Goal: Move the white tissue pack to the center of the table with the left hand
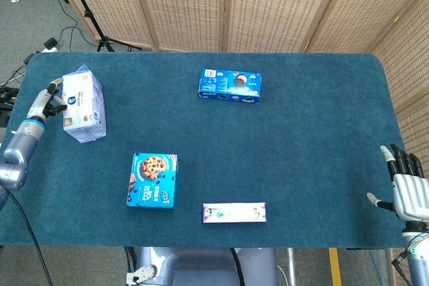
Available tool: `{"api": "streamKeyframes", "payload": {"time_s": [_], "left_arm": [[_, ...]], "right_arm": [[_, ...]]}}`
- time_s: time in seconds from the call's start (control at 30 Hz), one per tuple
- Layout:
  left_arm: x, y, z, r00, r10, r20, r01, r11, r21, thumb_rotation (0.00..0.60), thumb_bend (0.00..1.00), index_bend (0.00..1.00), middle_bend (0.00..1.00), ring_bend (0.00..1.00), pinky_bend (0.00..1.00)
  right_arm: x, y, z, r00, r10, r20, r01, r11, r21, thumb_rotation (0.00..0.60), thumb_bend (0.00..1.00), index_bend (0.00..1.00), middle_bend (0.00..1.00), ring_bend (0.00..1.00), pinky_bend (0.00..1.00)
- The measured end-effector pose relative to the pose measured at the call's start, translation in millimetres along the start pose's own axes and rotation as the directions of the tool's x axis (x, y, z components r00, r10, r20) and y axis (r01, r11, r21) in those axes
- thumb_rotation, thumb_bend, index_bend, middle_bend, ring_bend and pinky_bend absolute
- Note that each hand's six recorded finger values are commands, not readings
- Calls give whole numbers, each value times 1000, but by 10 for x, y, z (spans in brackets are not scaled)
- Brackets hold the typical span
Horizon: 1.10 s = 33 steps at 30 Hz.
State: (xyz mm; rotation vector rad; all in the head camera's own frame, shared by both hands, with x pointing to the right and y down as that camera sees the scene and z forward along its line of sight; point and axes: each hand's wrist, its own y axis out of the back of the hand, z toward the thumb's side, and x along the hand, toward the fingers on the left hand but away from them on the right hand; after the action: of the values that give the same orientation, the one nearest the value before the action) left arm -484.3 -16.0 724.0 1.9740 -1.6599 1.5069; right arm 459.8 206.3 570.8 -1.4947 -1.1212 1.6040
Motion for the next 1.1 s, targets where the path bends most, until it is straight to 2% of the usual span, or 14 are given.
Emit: {"api": "streamKeyframes", "payload": {"time_s": [0.13,0.33,0.53,0.77,0.87,0.97,1.1], "left_arm": [[-13,-283,69,998,-63,32,65,994,-83,600,1000,0,0,3,153],[-76,-605,200,986,-130,106,146,977,-158,600,1000,0,27,44,235],[-203,-968,354,962,-209,173,242,950,-196,600,1000,0,36,51,247],[-404,-1473,615,920,-306,245,356,914,-195,600,1000,0,36,51,247],[-470,-1633,745,904,-323,279,384,902,-197,600,1000,0,36,51,247],[-497,-1714,846,896,-321,307,386,905,-180,600,1000,0,36,51,247],[-496,-1762,955,894,-306,328,372,915,-159,600,1000,0,36,51,247]], "right_arm": [[6,19,-7,1000,-4,1,4,1000,-9,600,0,0,0,0,0],[22,50,-24,1000,-9,0,9,1000,-22,600,0,0,0,0,0],[34,68,-26,1000,-8,-7,8,999,-32,600,0,0,0,0,0],[32,75,-44,1000,-5,-5,5,999,-40,600,0,0,0,0,0],[31,83,-62,1000,-6,-1,5,999,-44,600,0,0,0,0,0],[34,86,-72,1000,-4,0,4,999,-49,600,0,0,0,0,0],[39,85,-76,1000,-1,-3,1,999,-51,600,0,0,0,0,0]]}}
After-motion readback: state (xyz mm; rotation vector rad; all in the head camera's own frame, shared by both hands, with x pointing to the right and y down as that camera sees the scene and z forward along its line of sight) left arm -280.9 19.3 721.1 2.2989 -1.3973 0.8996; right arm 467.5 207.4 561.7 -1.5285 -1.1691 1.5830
